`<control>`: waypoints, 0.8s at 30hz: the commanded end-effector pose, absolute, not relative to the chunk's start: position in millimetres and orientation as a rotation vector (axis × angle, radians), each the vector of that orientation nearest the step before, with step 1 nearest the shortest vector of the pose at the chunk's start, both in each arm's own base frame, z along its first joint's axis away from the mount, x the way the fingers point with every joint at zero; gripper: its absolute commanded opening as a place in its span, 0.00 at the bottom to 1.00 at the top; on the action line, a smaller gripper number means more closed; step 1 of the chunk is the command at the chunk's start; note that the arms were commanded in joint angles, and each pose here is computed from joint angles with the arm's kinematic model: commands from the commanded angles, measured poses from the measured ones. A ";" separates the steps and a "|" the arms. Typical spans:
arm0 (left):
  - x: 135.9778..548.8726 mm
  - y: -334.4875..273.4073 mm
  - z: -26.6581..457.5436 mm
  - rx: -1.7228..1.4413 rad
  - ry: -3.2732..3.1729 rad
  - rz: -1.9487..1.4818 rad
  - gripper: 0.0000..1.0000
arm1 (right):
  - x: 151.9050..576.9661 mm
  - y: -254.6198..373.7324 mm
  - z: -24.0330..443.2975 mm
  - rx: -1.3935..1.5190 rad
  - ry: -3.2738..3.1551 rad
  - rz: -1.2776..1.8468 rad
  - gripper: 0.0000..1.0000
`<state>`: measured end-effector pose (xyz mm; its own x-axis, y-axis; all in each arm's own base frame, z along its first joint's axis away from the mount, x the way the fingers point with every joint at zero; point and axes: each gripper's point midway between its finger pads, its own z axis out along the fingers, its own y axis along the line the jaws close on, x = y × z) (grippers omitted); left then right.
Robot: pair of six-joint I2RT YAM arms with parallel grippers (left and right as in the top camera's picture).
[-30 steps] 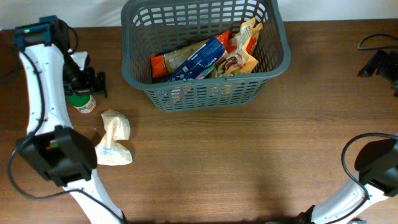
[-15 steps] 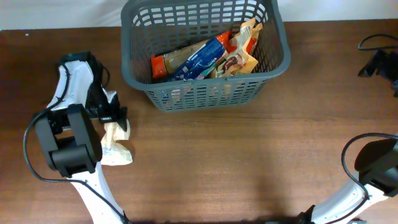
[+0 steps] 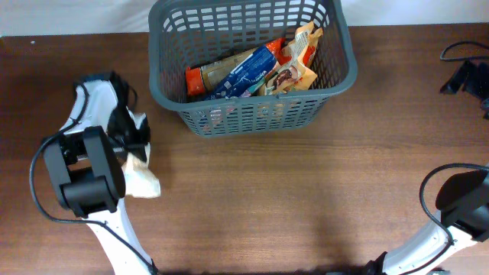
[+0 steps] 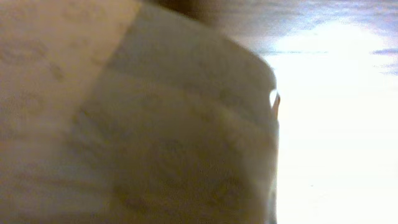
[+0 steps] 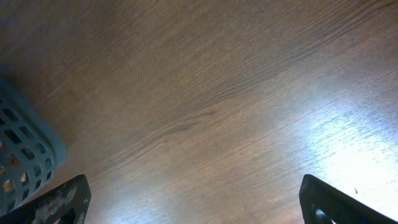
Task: Pack container
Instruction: 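Carry the cream bag into the basket and release it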
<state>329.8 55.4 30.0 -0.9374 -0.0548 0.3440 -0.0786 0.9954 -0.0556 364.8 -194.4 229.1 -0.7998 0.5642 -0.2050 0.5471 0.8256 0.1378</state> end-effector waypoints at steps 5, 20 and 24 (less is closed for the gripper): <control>422.9 65.2 219.3 0.132 -3.366 0.046 0.02 | 362.9 -192.3 233.4 0.855 2.761 0.114 0.99; 453.3 -166.3 459.1 -2.347 -3.509 -0.382 0.02 | 363.0 -192.4 233.4 0.855 2.760 0.114 0.99; 481.8 -249.3 374.2 -2.545 -3.205 -0.184 0.02 | 363.0 -192.4 233.4 0.855 2.760 0.114 0.99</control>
